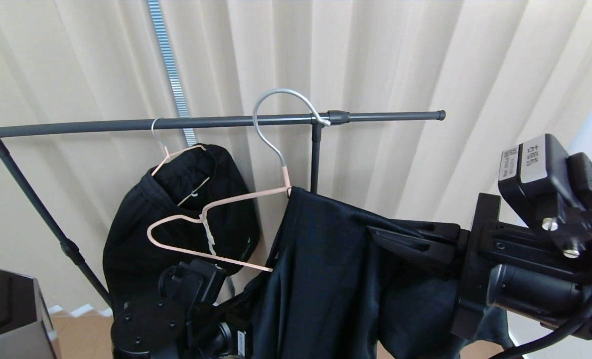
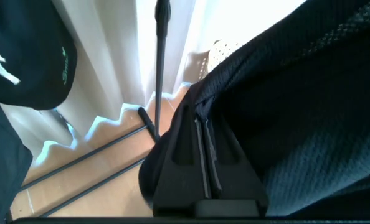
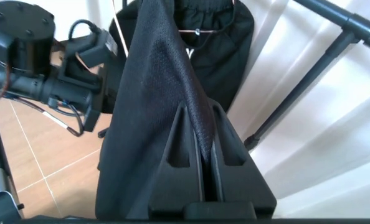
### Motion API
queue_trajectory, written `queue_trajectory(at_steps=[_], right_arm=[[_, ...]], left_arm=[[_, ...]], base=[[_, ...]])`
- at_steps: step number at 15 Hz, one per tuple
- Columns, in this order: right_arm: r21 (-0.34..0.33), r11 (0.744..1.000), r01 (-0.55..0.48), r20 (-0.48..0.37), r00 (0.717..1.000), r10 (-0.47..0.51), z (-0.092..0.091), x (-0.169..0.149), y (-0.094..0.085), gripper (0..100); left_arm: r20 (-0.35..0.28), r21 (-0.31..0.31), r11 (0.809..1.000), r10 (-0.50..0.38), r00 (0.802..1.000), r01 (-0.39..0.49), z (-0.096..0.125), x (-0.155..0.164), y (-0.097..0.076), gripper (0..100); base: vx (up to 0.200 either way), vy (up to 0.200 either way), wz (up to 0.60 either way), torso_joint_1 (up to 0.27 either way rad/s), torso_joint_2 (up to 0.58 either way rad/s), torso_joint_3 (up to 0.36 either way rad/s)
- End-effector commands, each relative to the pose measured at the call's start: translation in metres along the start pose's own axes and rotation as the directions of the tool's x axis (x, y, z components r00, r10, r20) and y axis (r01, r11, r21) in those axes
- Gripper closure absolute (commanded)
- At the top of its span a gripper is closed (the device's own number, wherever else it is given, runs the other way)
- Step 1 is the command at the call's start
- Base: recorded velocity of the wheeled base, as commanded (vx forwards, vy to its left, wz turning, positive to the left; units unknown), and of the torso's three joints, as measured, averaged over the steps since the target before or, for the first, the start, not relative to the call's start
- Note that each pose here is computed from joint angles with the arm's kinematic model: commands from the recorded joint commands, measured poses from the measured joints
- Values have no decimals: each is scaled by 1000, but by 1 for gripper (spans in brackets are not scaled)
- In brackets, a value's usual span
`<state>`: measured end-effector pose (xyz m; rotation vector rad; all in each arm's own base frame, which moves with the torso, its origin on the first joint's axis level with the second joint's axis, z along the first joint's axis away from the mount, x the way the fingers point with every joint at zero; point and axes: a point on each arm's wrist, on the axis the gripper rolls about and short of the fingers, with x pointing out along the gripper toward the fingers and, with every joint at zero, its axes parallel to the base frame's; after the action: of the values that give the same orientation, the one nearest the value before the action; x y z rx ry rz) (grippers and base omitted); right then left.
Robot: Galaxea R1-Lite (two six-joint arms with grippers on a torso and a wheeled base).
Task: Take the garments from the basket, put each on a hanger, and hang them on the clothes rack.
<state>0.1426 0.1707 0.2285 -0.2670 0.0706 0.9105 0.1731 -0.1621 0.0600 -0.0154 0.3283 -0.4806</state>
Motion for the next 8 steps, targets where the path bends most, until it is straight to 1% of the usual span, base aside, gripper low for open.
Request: queue_trajectory(at_steps=[1, 3, 4, 6, 8], right_arm=[[3, 1000, 9, -25, 1000, -9, -5, 5, -4, 100], [5, 1000, 15, -35, 999, -14, -6, 8, -5, 100], [6, 1000, 29, -46, 999, -29, -9, 9, -9, 100], [14, 998, 59, -59, 997, -58, -11, 13, -17, 100], [21, 998, 59, -72, 996, -57, -15, 17, -24, 100]], left_arm=[[25, -9, 1000, 4, 1000, -4, 5, -2, 2, 100], [39, -13, 1000, 2, 999, -1, 8, -4, 2, 100], [51, -18, 1000, 3, 999, -2, 11, -5, 3, 100], [75, -19, 999, 33, 997, -32, 17, -5, 11, 100], [89, -28, 998, 67, 994, -65, 21, -4, 20, 100]], base=[[0, 0, 0, 0, 0, 0], [0, 0, 0, 0, 0, 0], [0, 0, 0, 0, 0, 0], [0, 0, 0, 0, 0, 0], [0, 0, 0, 0, 0, 0]])
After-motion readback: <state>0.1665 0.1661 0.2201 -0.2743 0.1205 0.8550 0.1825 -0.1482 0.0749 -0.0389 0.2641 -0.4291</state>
